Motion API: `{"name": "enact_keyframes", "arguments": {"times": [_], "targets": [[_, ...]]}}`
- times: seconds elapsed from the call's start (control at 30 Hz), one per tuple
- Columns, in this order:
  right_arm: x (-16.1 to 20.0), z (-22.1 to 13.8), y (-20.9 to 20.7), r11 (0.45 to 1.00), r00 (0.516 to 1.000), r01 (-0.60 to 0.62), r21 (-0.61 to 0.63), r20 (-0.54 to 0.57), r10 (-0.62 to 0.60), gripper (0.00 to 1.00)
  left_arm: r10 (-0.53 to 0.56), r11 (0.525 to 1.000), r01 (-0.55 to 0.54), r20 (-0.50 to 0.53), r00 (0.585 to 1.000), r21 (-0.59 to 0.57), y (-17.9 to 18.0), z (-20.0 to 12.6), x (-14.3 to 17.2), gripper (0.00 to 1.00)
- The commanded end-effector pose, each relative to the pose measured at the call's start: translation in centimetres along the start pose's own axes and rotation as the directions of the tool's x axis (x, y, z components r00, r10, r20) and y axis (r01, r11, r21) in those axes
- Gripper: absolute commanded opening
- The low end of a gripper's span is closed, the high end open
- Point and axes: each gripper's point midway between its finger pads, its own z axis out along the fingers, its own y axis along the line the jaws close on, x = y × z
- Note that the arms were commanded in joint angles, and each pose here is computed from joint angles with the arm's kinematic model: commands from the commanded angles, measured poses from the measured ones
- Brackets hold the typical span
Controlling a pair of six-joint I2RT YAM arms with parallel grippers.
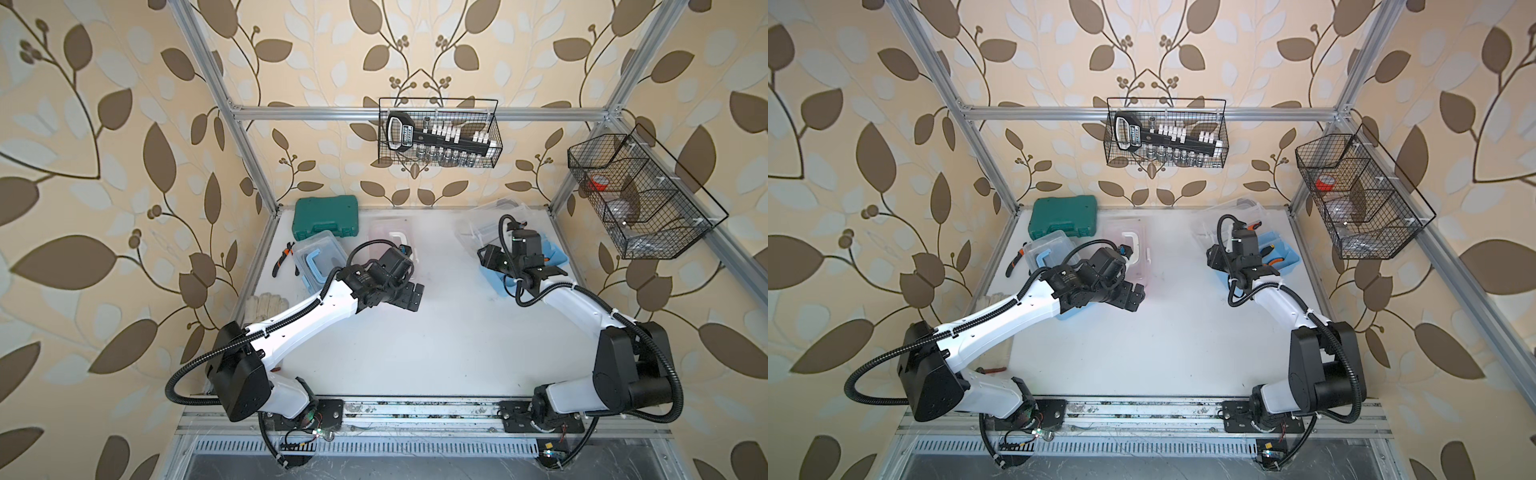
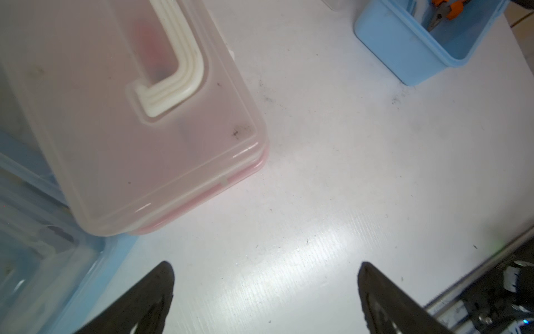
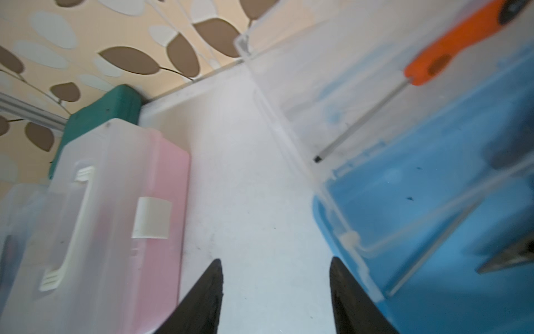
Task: Close toolboxes
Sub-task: Move the toolbox to the center of the board.
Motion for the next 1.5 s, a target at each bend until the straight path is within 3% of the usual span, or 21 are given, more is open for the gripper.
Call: {"name": "enact_keyframes", "arguments": {"times": [0.0,0.13,0.33,0.73,1.03,1.47], "targets": [[1.5,-0.1,-2.4,0.999,0.998,-0.003,0.047,-0.055,0.005,0.57,-0.026,0.995,0.024,0.016,1.0,0.093,-2.5,0.3,0.3,0.99],[0.9,0.4,-3.3,0.997,0.998,-0.011,0.076,-0.057,0.016,0.59,-0.025,0.992,0.024,0.002,1.0,0.127,-4.1,1.6,1.4,0.99],[3.1,0.9,-4.3,0.995,0.992,-0.018,0.099,-0.119,0.03,0.59,-0.003,0.993,0.01,-0.065,0.998,0.115,-5.0,5.3,3.6,0.99],[8.7,1.1,-5.8,0.995,0.972,-0.033,0.098,-0.229,0.055,0.58,0.044,0.999,-0.047,-0.095,0.995,-0.028,-2.3,9.8,3.8,0.99],[11.2,0.9,-3.2,0.999,0.96,0.01,0.036,-0.28,0.0,0.49,-0.039,0.998,0.032,-0.13,0.991,-0.057,0.5,12.2,3.0,0.99],[17.3,-2.2,-0.9,0.999,0.935,0.048,-0.025,-0.351,-0.053,0.47,-0.141,0.985,0.128,-0.108,0.984,-0.119,6.2,12.2,0.0,0.99]]}}
